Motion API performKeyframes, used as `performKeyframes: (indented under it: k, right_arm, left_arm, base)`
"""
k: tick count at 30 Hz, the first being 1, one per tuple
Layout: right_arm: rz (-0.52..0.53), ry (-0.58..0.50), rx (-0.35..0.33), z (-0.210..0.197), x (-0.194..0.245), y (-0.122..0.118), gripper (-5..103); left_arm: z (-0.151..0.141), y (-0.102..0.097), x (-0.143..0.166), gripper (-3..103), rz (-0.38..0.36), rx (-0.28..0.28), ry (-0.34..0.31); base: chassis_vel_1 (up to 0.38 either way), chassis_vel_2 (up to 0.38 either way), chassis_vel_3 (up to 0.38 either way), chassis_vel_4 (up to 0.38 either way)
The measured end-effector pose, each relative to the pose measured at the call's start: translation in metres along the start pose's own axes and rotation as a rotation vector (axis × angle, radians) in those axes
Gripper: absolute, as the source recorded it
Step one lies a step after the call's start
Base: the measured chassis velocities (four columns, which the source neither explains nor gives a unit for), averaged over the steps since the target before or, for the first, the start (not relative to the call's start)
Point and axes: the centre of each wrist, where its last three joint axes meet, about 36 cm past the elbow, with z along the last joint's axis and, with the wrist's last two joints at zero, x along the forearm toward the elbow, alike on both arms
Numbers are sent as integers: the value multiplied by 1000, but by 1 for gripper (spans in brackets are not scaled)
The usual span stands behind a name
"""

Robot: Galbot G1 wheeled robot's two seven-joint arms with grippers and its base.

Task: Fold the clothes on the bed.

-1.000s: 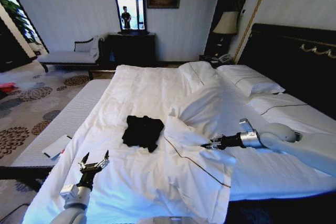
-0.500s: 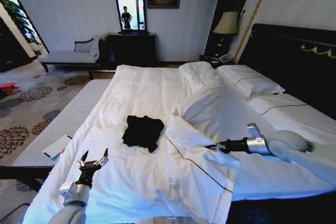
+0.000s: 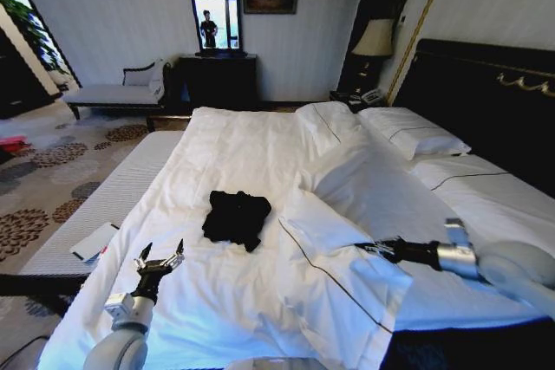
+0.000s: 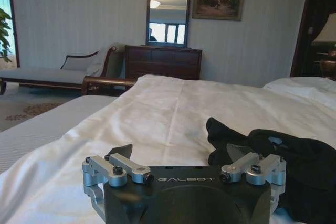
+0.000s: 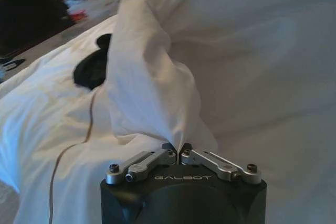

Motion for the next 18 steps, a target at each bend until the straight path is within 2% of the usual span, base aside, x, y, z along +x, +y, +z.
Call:
performKeyframes:
  k: [5, 10, 14, 18]
  right_arm:
    - [63, -47, -42, 18, 21, 0, 0]
    - [152, -38, -50, 43, 56, -16, 0]
    - [262, -90, -91, 64, 89, -26, 0]
    - [320, -121, -85, 72, 112, -33, 0]
  left_arm:
    - [0, -2, -6, 100, 12, 3, -5]
    - [1, 2, -9, 100, 11, 6, 2]
    - [4, 7, -10, 100, 7, 4, 9]
    - [5, 10, -8, 100, 2, 0, 9]
  base:
    - [0, 0, 0, 0]
    - [0, 0, 0, 0]
    - [0, 0, 0, 0]
    - [0, 0, 0, 0]
